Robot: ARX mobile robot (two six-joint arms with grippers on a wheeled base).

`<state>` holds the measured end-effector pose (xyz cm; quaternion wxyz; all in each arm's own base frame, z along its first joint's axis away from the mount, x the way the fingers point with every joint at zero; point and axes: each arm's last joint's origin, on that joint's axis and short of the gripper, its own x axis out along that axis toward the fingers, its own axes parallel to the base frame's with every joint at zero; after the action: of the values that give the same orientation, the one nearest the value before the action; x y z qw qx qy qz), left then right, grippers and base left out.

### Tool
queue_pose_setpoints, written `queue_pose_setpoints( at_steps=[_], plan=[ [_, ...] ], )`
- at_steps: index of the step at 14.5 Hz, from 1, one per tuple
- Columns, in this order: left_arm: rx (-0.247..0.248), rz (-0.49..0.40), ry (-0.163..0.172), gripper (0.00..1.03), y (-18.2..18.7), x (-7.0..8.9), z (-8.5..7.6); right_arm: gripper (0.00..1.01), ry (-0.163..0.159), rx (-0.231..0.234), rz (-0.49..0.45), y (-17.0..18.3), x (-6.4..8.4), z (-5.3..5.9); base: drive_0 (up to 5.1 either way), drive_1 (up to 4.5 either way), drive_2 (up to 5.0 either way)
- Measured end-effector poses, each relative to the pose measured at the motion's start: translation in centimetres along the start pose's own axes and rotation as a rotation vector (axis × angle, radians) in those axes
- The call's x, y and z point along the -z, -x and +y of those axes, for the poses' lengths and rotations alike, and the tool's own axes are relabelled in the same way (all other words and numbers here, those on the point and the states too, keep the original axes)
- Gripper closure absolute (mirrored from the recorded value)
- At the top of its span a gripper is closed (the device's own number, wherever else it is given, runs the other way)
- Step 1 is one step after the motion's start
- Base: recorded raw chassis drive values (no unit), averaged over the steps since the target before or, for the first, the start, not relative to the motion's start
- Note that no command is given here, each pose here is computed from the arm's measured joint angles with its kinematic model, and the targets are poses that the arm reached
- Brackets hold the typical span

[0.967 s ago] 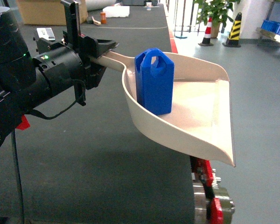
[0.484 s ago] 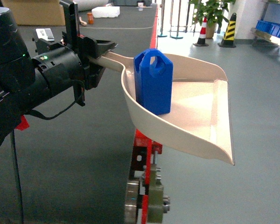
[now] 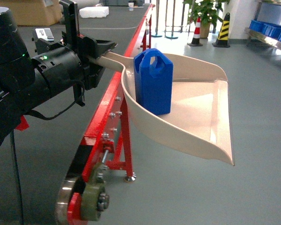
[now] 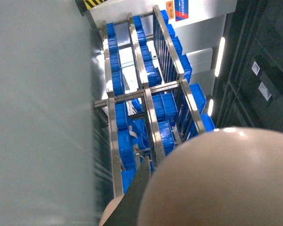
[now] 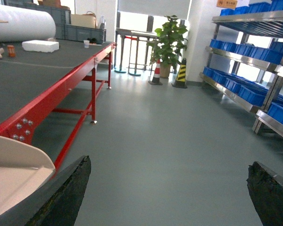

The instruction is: Place part in tray to right shelf

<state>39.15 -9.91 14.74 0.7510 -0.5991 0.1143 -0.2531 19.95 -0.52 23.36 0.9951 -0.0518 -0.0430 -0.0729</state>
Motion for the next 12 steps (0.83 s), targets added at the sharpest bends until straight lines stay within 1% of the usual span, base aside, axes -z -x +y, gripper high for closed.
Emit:
queue_pose_setpoints(
  at_steps=[12],
  plan=[
    [0.000, -0.002, 0.000, 0.90, 0.00, 0.01, -0.01, 0.03, 0.000, 0.000, 0.000, 0.00, -0.01, 0.00, 5.0, -2.31, -2.3]
  ],
)
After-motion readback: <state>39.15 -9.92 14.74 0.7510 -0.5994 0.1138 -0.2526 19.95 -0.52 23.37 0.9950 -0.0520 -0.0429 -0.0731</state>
